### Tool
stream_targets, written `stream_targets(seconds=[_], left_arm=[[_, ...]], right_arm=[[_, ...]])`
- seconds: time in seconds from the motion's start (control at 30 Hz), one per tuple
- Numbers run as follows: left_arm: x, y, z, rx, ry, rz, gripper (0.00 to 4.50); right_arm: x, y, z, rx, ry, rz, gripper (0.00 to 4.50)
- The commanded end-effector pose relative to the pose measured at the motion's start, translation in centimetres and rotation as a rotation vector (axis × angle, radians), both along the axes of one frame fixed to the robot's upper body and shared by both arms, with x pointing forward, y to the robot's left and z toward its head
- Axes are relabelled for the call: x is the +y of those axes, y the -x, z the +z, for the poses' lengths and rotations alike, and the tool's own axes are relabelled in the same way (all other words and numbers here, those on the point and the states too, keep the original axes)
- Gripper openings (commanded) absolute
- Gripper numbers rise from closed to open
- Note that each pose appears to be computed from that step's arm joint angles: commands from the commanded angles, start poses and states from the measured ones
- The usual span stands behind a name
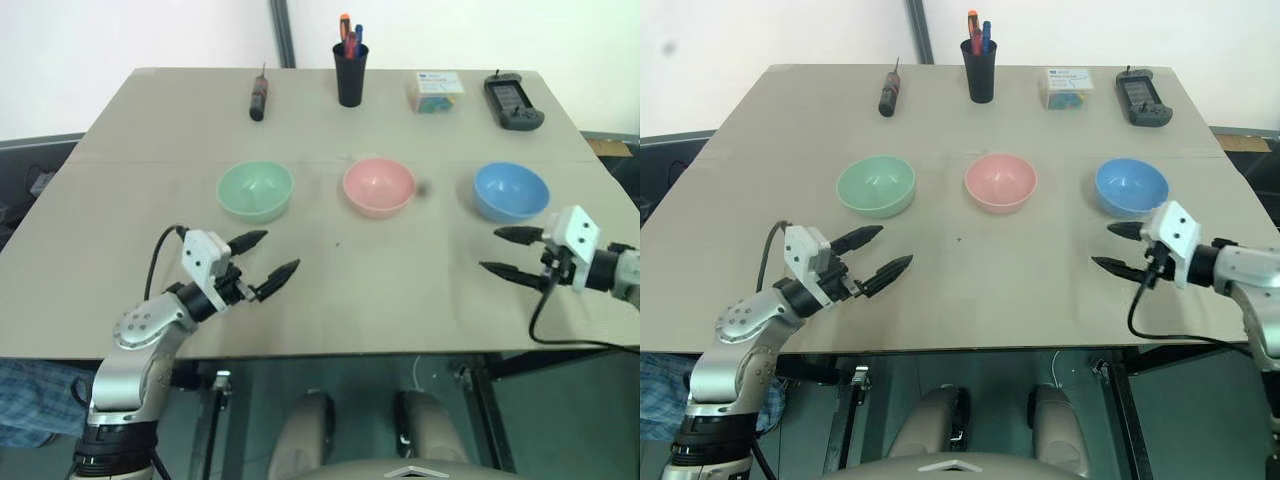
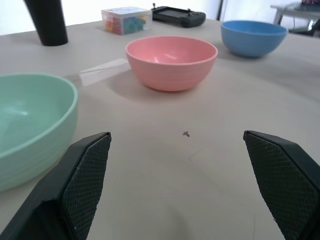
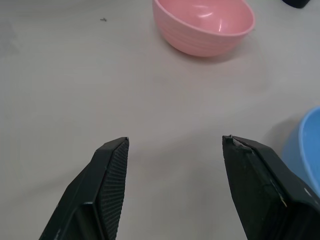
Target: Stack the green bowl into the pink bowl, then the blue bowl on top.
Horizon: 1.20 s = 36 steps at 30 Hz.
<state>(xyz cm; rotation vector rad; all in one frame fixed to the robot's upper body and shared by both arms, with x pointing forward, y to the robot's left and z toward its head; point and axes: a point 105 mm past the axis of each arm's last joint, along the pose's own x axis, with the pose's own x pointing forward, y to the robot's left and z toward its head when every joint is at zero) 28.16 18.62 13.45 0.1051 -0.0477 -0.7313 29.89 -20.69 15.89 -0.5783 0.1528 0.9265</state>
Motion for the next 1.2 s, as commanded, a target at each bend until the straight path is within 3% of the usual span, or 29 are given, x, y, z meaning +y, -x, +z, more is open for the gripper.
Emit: stream_targets(seconds=[0.03, 0.47, 0.77, 1.1, 1.2], left_arm=[[0.2, 0.7, 1.8, -0.052, 0.036, 0.007, 4.5], [0.1, 2.6, 4.6, -0.111, 0.118, 0.028, 4.5], [0.4, 4.0, 4.8, -0.114, 0.13, 0.056, 4.5], [0.5, 4.7, 4.5, -0.106, 0.114, 0.075, 4.5], [0.3, 4.7, 4.4, -0.102, 0.108, 0.072, 4.5]], right_arm=[[1.2, -0.9, 1.0, -0.03, 0.054, 0.035, 3.12], [10.3, -7.0, 3.5, -0.081, 0.194, 0.133, 3.12], [12.9, -9.3, 3.1, -0.085, 0.271, 0.142, 3.12], [15.6, -11.9, 0.8, -0.057, 0.359, 0.127, 3.12], [16.3, -12.2, 0.8, -0.072, 0.367, 0.137, 2.28]])
